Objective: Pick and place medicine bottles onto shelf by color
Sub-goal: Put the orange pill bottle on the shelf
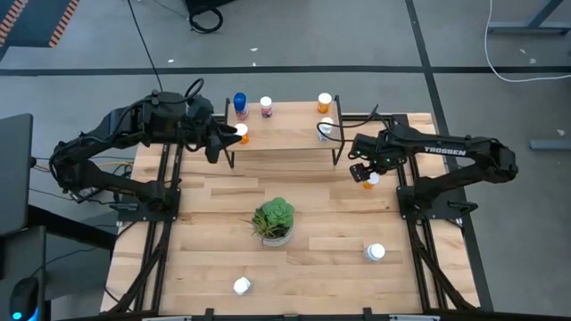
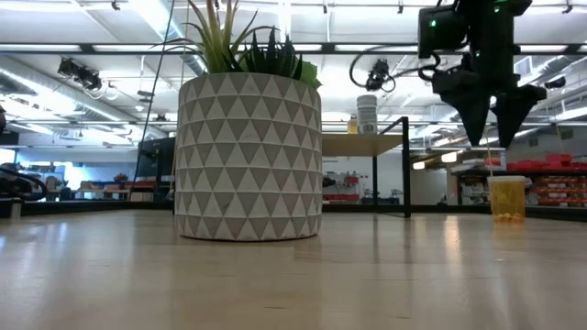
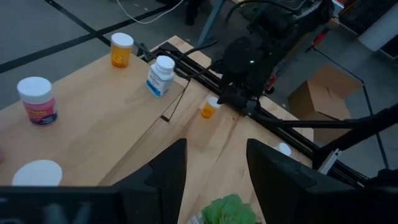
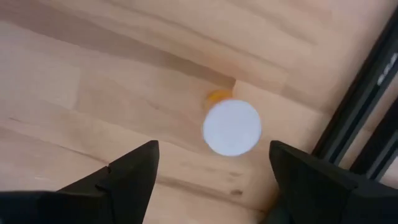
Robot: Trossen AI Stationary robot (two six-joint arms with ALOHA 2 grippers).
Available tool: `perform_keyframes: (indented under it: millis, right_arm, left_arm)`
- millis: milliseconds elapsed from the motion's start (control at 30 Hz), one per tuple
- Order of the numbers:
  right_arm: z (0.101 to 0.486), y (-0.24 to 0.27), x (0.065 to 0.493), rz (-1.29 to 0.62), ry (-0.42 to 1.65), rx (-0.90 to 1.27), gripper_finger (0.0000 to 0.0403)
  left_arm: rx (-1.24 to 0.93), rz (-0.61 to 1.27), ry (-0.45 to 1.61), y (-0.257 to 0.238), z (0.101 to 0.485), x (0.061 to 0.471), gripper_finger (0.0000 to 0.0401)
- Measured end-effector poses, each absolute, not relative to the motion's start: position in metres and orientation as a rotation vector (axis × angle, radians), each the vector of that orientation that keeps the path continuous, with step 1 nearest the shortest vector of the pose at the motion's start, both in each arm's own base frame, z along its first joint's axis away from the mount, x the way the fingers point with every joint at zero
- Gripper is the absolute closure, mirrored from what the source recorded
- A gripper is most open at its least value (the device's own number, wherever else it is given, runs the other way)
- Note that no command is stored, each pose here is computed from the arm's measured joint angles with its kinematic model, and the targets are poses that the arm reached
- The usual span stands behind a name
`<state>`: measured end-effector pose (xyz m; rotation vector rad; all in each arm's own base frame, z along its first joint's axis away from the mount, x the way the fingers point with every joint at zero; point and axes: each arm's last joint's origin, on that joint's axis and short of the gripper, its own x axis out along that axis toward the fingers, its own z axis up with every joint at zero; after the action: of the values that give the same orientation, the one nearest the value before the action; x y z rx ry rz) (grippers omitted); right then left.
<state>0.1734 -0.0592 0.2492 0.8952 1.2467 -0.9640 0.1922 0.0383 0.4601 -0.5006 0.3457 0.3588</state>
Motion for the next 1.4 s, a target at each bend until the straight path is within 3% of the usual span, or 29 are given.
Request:
perform_keyframes:
  millis: [333,700,1400]
  right_arm:
    - [0.258,-0.048,0.165,-0.938,1.216,0.793,0.0100]
    - [0.220,-0.043,0.158,-0.782,1.373,0.804,0.0100]
    - [0.221,-0.075,0.153,-0.812,1.293,0.784,0.0100]
  left_arm:
    - [-0.498,0.360,0.345,0.038,0.460,0.192,0.0228]
    - [-0.522,0.365,0.342,0.039,0.460,0.192,0.0227]
    - [-0.555,0.371,0.336,0.039,0.460,0.192,0.0227]
